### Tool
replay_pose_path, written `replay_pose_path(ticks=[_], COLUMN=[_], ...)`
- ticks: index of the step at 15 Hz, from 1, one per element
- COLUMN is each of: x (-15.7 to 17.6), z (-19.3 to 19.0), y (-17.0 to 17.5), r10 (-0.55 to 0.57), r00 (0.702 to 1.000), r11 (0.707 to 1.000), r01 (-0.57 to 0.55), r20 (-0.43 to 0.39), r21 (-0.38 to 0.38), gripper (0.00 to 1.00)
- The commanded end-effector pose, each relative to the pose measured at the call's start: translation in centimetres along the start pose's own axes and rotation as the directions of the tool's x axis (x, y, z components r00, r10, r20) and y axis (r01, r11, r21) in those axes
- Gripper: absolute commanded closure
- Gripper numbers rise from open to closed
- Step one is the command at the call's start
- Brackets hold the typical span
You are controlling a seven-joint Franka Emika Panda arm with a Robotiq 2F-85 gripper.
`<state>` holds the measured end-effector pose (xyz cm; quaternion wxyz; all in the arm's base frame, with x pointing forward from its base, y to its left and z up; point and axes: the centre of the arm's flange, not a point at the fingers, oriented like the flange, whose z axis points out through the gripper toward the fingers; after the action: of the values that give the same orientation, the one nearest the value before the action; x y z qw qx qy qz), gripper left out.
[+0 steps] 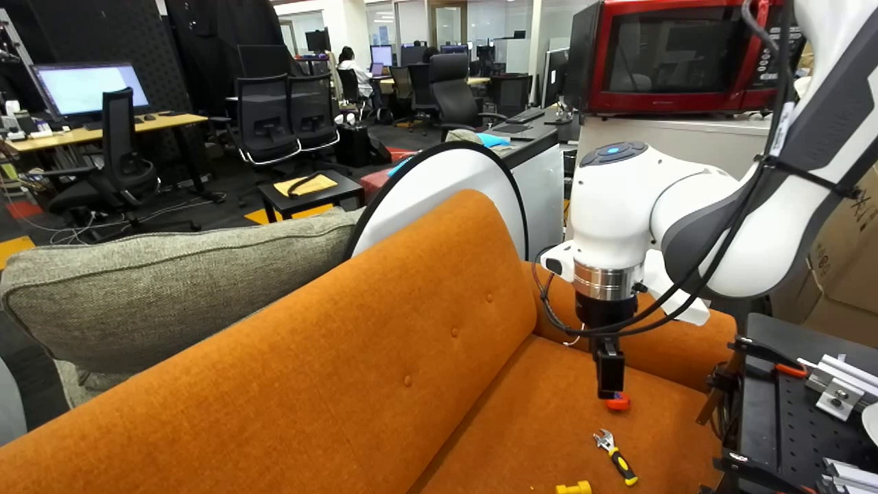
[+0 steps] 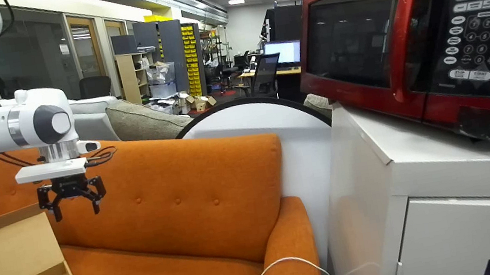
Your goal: Move the yellow object from the couch to the box
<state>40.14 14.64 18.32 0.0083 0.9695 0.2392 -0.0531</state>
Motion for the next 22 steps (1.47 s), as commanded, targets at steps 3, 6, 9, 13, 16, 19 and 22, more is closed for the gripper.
replay_pose_path(ticks=[3, 6, 9, 13, 16, 19, 22], x=[-0.1, 0.0, 0.9, 3.0, 4.3, 3.2, 4.1], z=[-1.0, 0.0, 3.8, 9.8, 14.8, 15.9, 17.7], y=[0.1, 0.2, 0.0, -0.7, -1.1, -2.1, -1.7], r10=[0.001, 0.003, 0.001, 0.002, 0.005, 0.020, 0.036], r00=[1.000, 1.000, 1.000, 1.000, 0.999, 0.996, 0.995], r11=[1.000, 1.000, 0.999, 0.996, 0.988, 0.985, 0.971], r01=[-0.001, -0.003, -0.001, -0.003, -0.013, -0.035, -0.057], r20=[-0.017, -0.009, 0.019, 0.017, 0.054, 0.091, 0.092], r21=[-0.007, 0.006, 0.038, 0.089, 0.157, 0.170, 0.232], gripper=[0.00, 0.00, 0.00, 0.00, 0.00, 0.00, 0.00])
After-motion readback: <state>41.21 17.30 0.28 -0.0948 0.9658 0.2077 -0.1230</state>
